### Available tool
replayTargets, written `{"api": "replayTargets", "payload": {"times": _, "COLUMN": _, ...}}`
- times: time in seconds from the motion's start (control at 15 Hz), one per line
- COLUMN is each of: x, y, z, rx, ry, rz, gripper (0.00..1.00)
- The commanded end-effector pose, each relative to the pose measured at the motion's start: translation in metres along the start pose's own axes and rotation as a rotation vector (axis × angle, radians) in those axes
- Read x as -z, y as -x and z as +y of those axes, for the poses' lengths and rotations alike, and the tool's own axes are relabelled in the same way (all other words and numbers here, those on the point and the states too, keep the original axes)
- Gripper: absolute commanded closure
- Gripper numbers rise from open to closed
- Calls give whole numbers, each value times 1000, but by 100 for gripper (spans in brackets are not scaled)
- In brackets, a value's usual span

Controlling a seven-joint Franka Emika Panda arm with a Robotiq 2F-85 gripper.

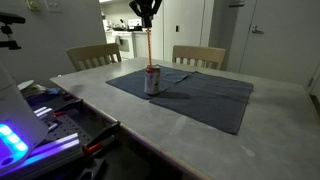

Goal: Remove the straw from the can and put it on the table

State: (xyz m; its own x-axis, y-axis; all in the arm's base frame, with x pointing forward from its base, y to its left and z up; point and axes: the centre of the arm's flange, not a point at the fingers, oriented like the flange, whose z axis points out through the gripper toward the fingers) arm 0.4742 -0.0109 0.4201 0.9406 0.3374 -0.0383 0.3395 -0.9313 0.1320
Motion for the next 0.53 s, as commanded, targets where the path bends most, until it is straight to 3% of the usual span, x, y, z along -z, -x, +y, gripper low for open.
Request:
{"api": "replayTargets", "payload": {"times": 0.0, "x": 17, "y": 6, "z": -5, "rx": -1, "ry": 23, "rz": 2, "gripper": 98}}
{"api": "replayTargets", "payload": {"times": 0.47, "x": 50, "y": 11, "z": -19, "rx": 17, "ry": 40, "rz": 63, "gripper": 98}}
